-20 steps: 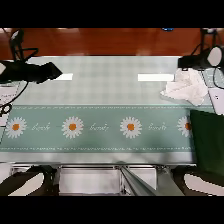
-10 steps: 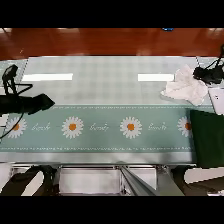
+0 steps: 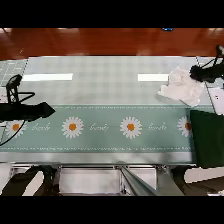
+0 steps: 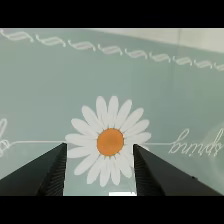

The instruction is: Fold the shirts.

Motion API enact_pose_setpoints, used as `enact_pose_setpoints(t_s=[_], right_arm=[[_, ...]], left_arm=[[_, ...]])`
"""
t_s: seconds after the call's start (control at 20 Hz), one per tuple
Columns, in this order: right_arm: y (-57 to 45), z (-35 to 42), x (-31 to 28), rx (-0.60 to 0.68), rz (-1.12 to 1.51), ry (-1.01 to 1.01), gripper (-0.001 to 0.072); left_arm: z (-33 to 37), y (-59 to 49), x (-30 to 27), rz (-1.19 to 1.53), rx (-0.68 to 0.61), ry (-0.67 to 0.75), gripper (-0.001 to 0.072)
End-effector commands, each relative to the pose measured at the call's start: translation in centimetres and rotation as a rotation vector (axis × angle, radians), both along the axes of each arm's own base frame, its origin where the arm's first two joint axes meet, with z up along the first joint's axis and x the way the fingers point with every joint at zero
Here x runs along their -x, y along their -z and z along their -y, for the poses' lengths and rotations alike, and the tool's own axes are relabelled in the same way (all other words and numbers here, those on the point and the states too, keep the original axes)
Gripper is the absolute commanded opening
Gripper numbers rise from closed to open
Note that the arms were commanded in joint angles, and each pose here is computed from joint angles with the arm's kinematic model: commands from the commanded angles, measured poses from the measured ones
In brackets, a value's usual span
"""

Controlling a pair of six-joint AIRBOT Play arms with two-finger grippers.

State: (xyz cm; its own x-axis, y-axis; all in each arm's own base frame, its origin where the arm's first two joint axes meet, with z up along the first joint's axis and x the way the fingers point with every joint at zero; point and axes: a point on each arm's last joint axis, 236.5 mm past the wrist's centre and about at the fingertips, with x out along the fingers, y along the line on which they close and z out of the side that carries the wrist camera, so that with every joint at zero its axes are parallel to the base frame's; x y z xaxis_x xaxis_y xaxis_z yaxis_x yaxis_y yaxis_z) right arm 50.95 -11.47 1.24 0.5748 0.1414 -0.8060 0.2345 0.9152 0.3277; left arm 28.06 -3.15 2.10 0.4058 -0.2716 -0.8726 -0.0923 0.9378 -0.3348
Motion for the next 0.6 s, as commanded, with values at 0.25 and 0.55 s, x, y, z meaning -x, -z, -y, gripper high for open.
enact_pose_setpoints(t_s=[0.25, 0.55], right_arm=[[-32.1, -11.5, 7.7, 0.026, 0.62, -0.233, 0.002], [-43.9, -20.3, 16.2, 0.085, 0.891, -0.434, 0.002]], left_arm=[[-6.1, -12.0, -3.5, 0.495, -0.1, -0.192, 0.0506], [-4.5, -16.5, 0.1, 0.628, -0.07, -0.246, 0.0506]])
